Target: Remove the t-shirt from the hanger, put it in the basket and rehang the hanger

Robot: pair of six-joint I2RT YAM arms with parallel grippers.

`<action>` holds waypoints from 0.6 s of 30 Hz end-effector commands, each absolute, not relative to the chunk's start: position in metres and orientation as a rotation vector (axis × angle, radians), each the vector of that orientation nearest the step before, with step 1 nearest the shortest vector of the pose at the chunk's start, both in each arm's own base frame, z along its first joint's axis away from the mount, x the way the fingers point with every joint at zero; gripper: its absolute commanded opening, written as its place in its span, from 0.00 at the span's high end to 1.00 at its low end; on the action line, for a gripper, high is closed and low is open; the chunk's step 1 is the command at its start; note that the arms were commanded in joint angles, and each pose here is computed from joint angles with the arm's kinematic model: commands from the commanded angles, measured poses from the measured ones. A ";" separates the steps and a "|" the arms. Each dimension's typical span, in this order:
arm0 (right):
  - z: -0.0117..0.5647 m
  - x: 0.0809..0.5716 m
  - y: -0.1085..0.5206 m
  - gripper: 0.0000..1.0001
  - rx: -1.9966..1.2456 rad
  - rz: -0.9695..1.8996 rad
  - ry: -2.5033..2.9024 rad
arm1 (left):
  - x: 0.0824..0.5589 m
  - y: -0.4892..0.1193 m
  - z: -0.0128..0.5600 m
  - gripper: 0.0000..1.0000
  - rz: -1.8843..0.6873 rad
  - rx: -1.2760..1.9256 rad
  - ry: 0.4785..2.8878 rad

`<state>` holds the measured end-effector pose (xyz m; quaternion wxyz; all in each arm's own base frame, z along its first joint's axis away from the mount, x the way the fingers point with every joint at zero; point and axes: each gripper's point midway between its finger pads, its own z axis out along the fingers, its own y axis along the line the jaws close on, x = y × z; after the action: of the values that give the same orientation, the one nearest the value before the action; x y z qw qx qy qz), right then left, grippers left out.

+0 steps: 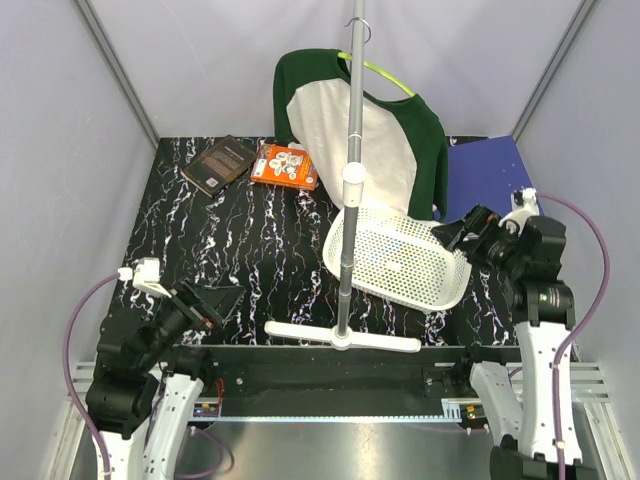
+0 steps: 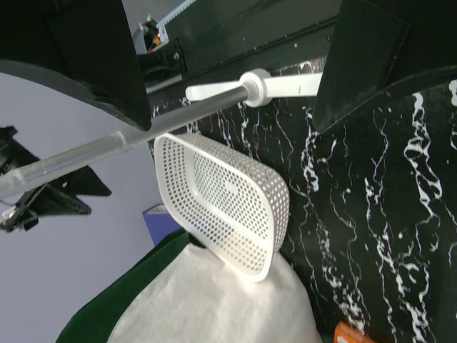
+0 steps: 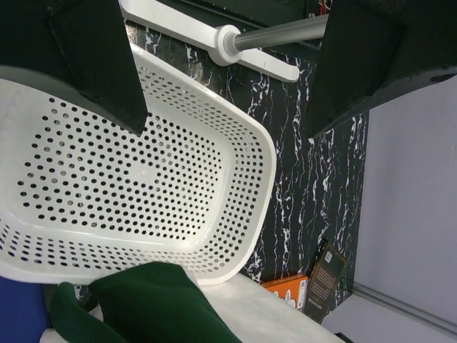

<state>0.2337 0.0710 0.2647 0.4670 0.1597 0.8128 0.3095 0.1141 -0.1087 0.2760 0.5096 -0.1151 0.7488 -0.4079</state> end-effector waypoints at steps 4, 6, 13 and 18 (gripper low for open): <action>0.341 0.273 0.061 0.00 0.140 0.630 1.852 | 0.104 -0.116 0.264 0.01 -1.030 -0.301 1.921; 0.362 0.291 0.053 0.00 0.128 0.584 1.836 | 0.106 -0.116 0.266 0.01 -1.034 -0.316 1.923; 0.418 0.348 0.066 0.00 -0.025 0.684 1.732 | 0.114 -0.121 0.269 0.01 -1.044 -0.313 1.987; 0.453 0.365 0.085 0.02 -0.247 0.767 1.631 | 0.119 -0.127 0.277 0.01 -1.070 -0.270 2.015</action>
<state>0.3609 0.0647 0.4057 0.5719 0.0048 0.7630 0.3011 0.1201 -0.1186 0.2513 0.4021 -0.1445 0.8101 -0.4015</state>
